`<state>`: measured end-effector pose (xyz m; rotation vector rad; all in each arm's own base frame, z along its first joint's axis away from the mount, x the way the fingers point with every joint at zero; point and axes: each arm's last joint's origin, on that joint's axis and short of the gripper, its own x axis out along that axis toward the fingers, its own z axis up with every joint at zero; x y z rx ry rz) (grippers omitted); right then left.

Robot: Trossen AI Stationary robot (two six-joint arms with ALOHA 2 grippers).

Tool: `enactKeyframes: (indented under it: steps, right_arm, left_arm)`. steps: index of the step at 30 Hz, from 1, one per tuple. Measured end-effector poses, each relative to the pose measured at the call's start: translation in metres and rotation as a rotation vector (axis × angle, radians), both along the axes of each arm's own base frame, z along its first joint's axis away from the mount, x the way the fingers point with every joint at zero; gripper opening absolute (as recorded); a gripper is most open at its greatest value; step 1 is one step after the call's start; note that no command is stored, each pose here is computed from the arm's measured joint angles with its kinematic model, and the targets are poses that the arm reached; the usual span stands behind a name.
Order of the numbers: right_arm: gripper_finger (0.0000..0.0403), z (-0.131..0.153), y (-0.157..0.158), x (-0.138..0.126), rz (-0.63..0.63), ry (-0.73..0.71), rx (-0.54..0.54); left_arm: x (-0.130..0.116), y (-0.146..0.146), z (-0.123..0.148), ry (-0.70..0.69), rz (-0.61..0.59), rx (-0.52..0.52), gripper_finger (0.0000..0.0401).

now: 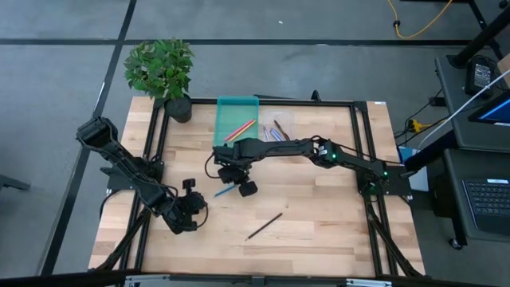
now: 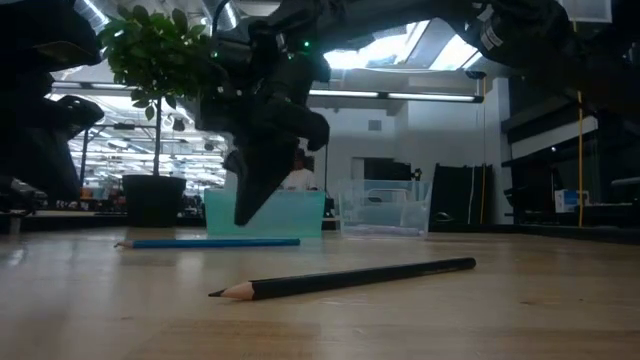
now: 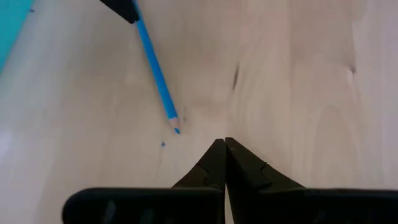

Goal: Sort pens & pencils
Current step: Put the blue pencil into the blue bin

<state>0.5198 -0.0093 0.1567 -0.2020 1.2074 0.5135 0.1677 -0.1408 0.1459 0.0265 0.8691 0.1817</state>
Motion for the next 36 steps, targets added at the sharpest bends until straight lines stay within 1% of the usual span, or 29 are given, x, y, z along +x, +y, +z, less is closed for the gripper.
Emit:
enactKeyframes:
  steps: [6,9,11,13,14,18,20,24,28,31,33,36]
  right_arm:
    - [0.0013,0.013,-0.003,-0.002,-0.058,-0.009,-0.075]
    - [0.0012,0.027,-0.005,-0.007,-0.080,-0.008,-0.080]
    - [0.0007,0.035,-0.009,-0.014,-0.094,0.038,-0.076]
    - [0.0004,0.040,-0.014,-0.020,-0.118,0.078,-0.039]
    - [0.0004,0.042,-0.017,-0.022,-0.121,0.084,-0.003]
    - [0.0014,0.050,-0.033,-0.021,-0.087,0.033,0.216]
    - [0.0025,0.047,-0.042,-0.024,-0.092,0.042,0.256]
    - [0.0037,0.042,-0.058,-0.031,-0.176,0.114,0.214]
    - [0.0039,0.042,-0.065,-0.033,-0.200,0.125,0.199]
    - [0.0036,0.051,-0.067,-0.034,-0.237,0.108,0.173]
    - [0.0034,0.059,-0.068,-0.033,-0.245,0.063,0.172]
    - [0.0034,0.070,-0.068,-0.030,-0.251,-0.014,0.172]
  left_arm:
    - [0.001,0.001,0.001,-0.038,0.016,0.049,0.0000]
    - [0.001,0.003,0.002,-0.077,0.038,0.094,0.0000]
    - [0.002,0.004,0.003,-0.104,0.064,0.109,0.0000]
    - [0.004,0.005,0.002,-0.106,0.078,0.106,0.0000]
    - [0.005,0.006,0.002,-0.104,0.084,0.101,0.0000]
    - [0.010,0.012,0.002,-0.080,0.109,0.072,0.0000]
    - [0.011,0.015,0.002,-0.074,0.116,0.076,0.0000]
    - [0.009,0.019,0.000,-0.034,0.119,0.114,0.0000]
    - [0.007,0.021,-0.001,-0.016,0.121,0.147,0.0000]
    - [0.004,0.025,-0.006,-0.029,0.135,0.179,0.0000]
    - [-0.002,0.029,-0.014,-0.015,0.139,0.196,0.0000]
    - [-0.008,0.036,-0.026,-0.022,0.148,0.191,0.0000]
